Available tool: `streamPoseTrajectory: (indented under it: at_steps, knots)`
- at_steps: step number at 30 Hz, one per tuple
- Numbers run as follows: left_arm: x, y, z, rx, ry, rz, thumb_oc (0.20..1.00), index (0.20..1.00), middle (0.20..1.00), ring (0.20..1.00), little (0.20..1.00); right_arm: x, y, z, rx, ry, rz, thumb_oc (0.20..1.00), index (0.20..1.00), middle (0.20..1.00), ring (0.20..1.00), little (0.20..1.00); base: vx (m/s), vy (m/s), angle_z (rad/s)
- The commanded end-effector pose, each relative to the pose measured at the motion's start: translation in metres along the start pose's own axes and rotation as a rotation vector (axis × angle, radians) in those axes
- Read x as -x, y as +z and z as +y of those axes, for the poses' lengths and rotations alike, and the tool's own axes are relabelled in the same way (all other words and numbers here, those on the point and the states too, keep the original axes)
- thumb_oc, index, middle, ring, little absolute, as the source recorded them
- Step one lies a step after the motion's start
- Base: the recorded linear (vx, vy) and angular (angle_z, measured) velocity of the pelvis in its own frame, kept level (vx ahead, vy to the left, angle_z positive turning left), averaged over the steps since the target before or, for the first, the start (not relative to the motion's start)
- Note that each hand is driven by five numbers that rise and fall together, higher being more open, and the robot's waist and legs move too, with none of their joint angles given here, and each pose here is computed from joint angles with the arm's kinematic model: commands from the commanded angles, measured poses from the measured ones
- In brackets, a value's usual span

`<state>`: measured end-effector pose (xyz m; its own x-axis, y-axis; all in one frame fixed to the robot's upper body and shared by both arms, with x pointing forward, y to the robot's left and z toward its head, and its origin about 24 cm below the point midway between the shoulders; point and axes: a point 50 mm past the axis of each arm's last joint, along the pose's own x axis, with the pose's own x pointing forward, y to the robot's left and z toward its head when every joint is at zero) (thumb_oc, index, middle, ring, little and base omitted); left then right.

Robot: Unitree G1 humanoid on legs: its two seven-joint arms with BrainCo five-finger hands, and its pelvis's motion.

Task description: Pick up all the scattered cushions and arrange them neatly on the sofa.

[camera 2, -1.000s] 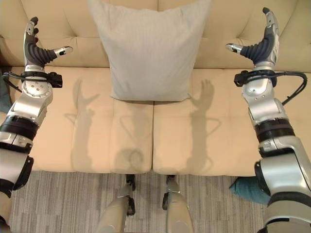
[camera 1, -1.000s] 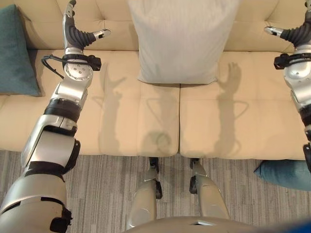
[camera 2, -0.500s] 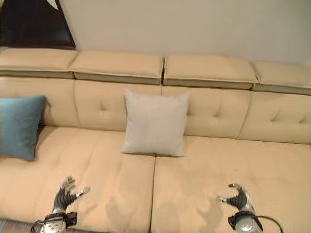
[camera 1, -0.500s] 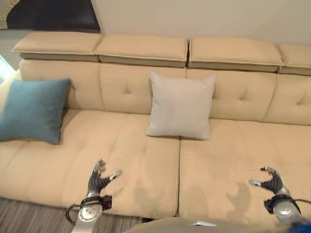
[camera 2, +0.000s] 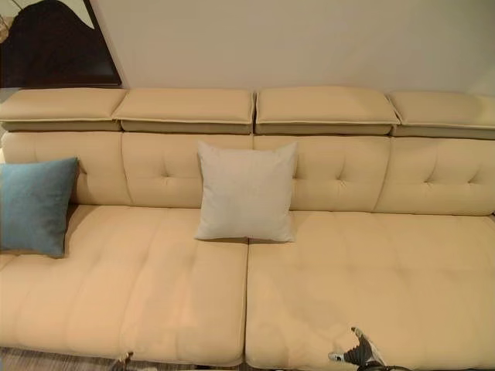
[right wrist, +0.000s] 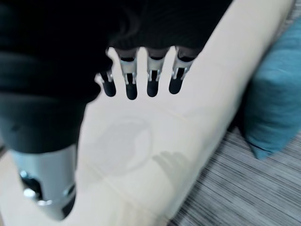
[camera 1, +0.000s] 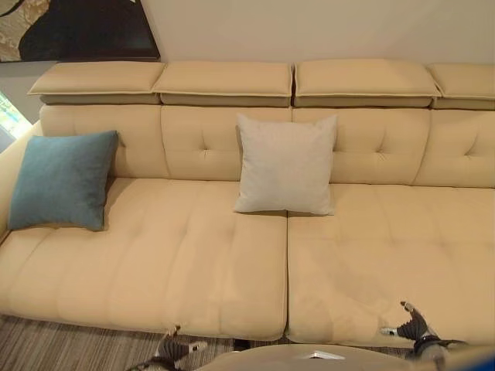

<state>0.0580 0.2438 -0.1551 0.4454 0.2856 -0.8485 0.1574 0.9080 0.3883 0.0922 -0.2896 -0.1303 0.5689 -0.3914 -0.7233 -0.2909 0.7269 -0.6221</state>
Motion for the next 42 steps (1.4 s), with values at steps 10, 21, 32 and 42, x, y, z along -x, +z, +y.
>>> streamPoseTrajectory:
  at_steps: [10,21,32,42]
  knots:
    - [-0.013,0.049,0.001,0.014,0.018,-0.112,1.000,1.000,1.000,1.000,1.000,-0.014,0.025,-0.005,-0.053,-0.027,-0.006,1.000,1.000,1.000,1.000,1.000,-0.16,0.006,-0.09]
    - [-0.019,0.069,-0.003,-0.099,-0.008,-0.147,1.000,1.000,1.000,1.000,1.000,-0.016,0.038,0.011,-0.031,0.016,0.012,1.000,1.000,1.000,1.000,1.000,-0.16,0.159,-0.40]
    - [-0.020,0.066,0.008,-0.122,0.018,-0.128,1.000,1.000,1.000,1.000,1.000,-0.013,0.030,0.021,-0.063,0.041,0.057,1.000,1.000,1.000,1.000,1.000,-0.20,0.006,-0.54]
    - [-0.021,0.089,-0.005,-0.111,-0.012,-0.188,1.000,1.000,1.000,1.000,1.000,-0.018,0.040,0.011,-0.093,-0.006,0.043,1.000,1.000,1.000,1.000,1.000,-0.14,-0.102,-0.28]
